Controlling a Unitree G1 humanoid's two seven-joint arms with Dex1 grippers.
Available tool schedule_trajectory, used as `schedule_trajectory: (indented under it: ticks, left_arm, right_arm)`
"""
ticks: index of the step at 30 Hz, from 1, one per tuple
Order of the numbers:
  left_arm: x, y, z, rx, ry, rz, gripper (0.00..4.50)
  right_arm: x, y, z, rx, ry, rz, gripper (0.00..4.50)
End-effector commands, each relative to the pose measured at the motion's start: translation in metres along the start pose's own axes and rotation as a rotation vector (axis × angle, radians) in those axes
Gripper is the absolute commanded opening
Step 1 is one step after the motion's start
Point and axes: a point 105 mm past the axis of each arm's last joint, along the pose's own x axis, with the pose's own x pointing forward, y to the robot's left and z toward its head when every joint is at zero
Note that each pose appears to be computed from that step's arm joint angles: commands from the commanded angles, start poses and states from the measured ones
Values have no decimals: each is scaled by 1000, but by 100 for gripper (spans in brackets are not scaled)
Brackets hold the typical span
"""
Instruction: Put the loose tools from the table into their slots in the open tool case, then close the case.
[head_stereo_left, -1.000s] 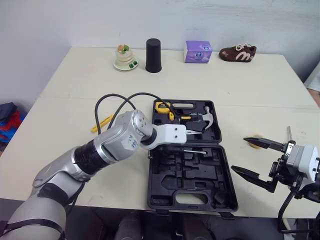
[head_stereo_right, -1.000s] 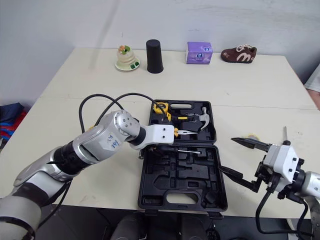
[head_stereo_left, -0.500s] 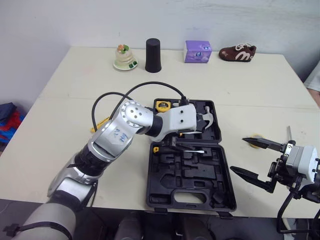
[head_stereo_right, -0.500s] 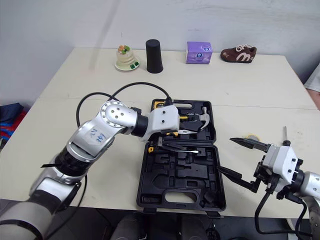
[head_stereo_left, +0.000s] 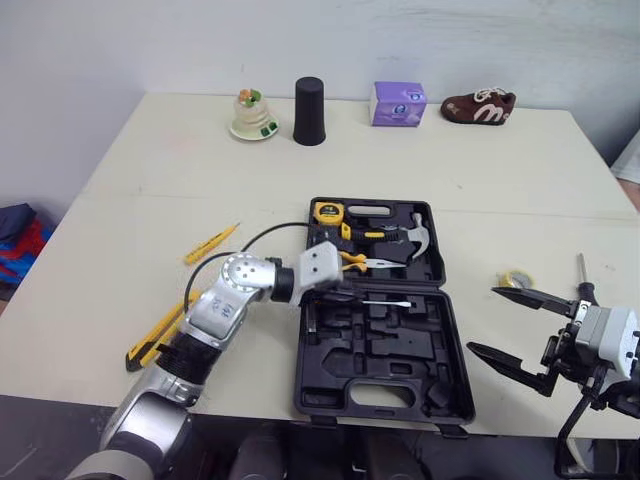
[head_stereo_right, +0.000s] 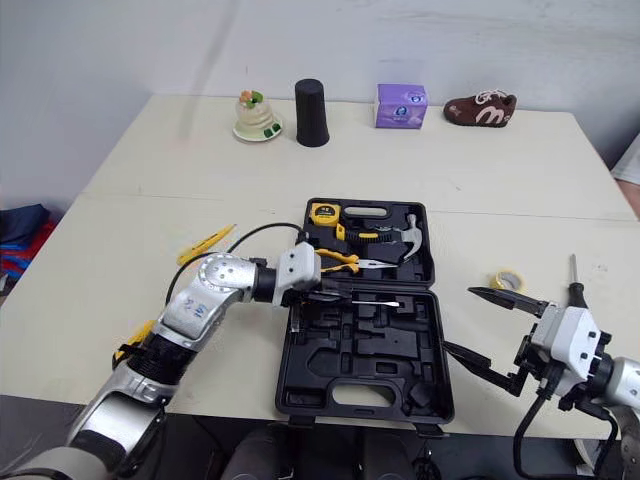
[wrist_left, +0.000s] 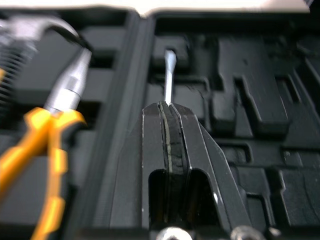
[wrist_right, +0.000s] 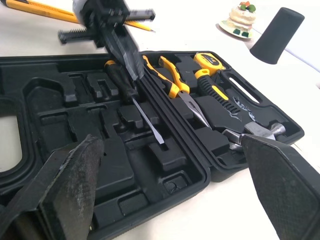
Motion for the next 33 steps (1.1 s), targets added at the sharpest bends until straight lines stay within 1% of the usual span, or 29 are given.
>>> schedule_trajectory:
  ticks: [1,4,7,9,11,14,17,19,22,24,25,26,27,29,31,33]
  left_arm:
    - [5,2,-9,-24,40,24,3]
    - [8,0,-24,-47,104,10,3]
    - [7,-8,-53,-81,236,-30,3]
    - [6,-12,-65,-116,300,-40,3]
    - [7,-17,-71,-161,330,-51,3]
    - [9,-20,-68,-121,319,-51,3]
    - [6,-12,-56,-72,282,-27,3]
    - [2,-1,-43,3,232,11,3]
    - [-4,14,-5,132,21,86,3]
    - [-27,31,36,264,-187,197,3]
    - [-39,34,44,267,-237,203,64]
    - [-51,34,47,272,-265,193,91]
    - [-65,36,43,263,-252,194,133]
    - [-92,42,35,251,-224,237,230]
    - [-121,46,28,201,-215,317,326]
    - [-150,47,16,164,-182,405,421]
  right_arm:
    - [-6,-4,4,-38,-8,-30,450]
    - [-7,-3,4,-37,-5,-36,450]
    - [-10,-1,2,-32,-2,-45,450]
    - [-11,1,1,-30,1,-50,450]
    - [-11,1,0,-24,-1,-63,450]
    - [-14,-2,-3,-11,-6,-108,450]
    - [-17,-6,-6,-1,-1,-149,450]
    - [-21,-13,-11,9,26,-209,450]
    - [-30,-28,-21,11,112,-326,450]
    - [-37,-33,-19,-10,121,-359,450]
    - [-42,-36,-19,-19,125,-378,450]
    - [-48,-38,-19,-25,132,-398,450]
    - [-60,-43,-26,-28,176,-447,450]
    - [-85,-52,-37,-30,257,-546,450]
    - [-107,-59,-42,-43,274,-628,450]
    - [-128,-63,-46,-62,302,-713,450]
